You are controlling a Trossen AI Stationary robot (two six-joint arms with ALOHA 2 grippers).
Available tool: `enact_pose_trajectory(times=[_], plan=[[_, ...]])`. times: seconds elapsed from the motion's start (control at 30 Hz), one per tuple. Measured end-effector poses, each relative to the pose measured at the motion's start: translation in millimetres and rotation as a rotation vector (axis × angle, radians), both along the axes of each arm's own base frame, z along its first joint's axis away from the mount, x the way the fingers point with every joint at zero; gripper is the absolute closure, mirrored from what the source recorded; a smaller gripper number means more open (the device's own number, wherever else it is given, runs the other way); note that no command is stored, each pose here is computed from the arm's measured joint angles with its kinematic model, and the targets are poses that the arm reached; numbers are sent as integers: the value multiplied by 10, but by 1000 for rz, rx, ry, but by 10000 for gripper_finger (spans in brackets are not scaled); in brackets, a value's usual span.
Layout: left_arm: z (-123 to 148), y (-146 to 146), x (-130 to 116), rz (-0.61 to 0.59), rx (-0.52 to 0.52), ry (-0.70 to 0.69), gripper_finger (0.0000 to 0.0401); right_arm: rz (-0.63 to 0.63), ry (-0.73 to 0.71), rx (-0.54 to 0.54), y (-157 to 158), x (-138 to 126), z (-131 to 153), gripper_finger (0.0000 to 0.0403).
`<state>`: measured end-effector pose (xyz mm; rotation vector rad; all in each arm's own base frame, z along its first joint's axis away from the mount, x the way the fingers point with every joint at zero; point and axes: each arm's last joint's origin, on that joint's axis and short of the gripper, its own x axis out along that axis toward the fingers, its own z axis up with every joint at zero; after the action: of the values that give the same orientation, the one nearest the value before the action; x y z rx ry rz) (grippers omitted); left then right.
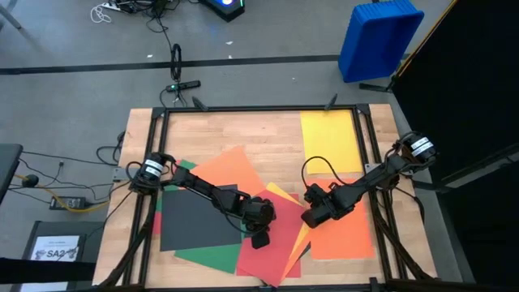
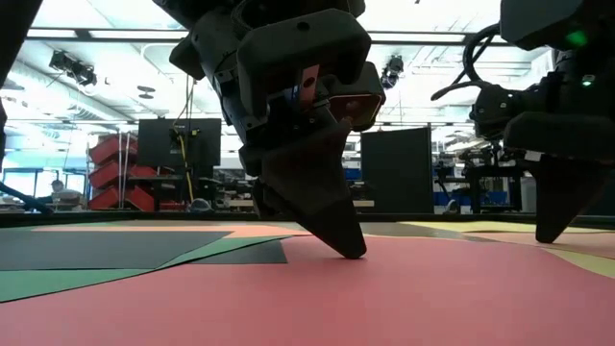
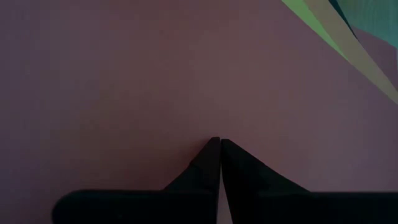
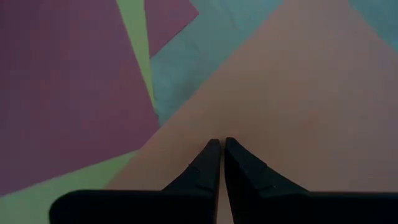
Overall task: Organize paper
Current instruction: Move the orange colored paper to the bottom right of the table
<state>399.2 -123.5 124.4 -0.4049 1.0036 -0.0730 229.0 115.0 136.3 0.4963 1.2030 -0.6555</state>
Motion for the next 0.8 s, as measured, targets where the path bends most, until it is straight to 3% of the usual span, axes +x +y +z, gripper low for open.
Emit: enact_pose_trajectory(times=[0.8], plan=[[8,-3,12,6,-8,-15,401,-43,52,20,-31,-82,41,403]])
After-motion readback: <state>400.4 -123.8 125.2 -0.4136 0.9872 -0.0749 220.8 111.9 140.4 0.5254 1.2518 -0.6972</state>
